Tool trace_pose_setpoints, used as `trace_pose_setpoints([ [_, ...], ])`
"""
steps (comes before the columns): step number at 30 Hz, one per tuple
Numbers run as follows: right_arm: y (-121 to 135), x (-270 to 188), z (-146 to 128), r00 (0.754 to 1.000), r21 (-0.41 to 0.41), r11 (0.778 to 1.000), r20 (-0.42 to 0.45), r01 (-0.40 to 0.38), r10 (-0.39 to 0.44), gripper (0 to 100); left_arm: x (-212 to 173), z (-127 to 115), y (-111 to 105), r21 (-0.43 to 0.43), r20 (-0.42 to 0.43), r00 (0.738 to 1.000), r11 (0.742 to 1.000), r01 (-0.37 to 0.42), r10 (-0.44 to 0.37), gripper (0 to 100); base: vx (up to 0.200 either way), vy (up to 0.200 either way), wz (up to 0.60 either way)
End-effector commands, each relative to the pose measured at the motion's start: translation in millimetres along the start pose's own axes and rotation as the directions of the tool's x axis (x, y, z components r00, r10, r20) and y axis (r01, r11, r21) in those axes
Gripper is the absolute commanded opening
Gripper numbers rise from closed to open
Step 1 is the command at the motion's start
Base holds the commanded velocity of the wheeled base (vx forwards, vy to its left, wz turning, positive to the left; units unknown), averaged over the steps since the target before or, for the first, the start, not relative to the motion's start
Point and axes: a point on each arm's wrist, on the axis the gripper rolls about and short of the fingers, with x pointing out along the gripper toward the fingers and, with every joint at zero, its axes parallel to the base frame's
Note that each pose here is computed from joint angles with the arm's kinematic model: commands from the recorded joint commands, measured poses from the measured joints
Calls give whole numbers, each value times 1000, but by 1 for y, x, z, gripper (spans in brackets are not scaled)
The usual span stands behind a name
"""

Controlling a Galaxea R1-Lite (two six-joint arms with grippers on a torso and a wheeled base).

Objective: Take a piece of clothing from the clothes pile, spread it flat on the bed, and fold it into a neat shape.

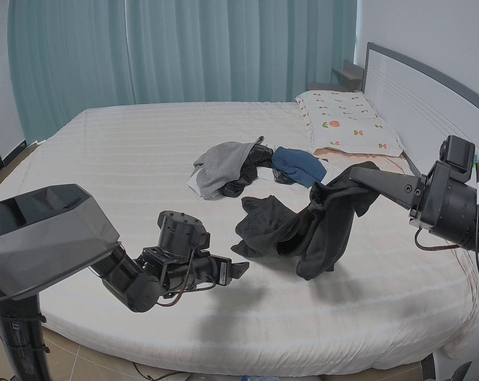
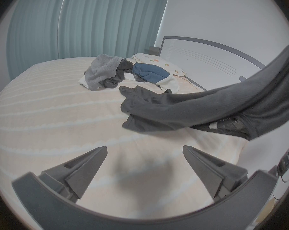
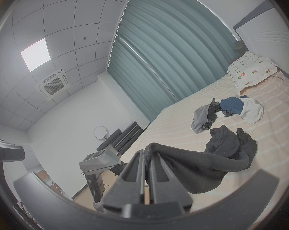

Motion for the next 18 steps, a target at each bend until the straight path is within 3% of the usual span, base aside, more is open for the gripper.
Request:
trace_pose_setpoints([
  [1,0,0,2,1000,0,1000,11,3,-3,0,35,-12,-4,9,-16,1000,1000,6,-6,100,0,0,0],
  [6,1,0,7,1000,-2,1000,30,2,-2,0,57,-14,-13,21,1,1000,999,27,-27,100,0,0,0],
  [13,-1,-1,8,999,0,1000,37,12,-12,0,92,-9,-12,13,74,996,999,-44,43,100,0,0,0],
  [18,-3,-2,11,999,0,1000,46,19,-19,0,101,-11,-11,1,79,996,999,-46,46,100,0,0,0],
])
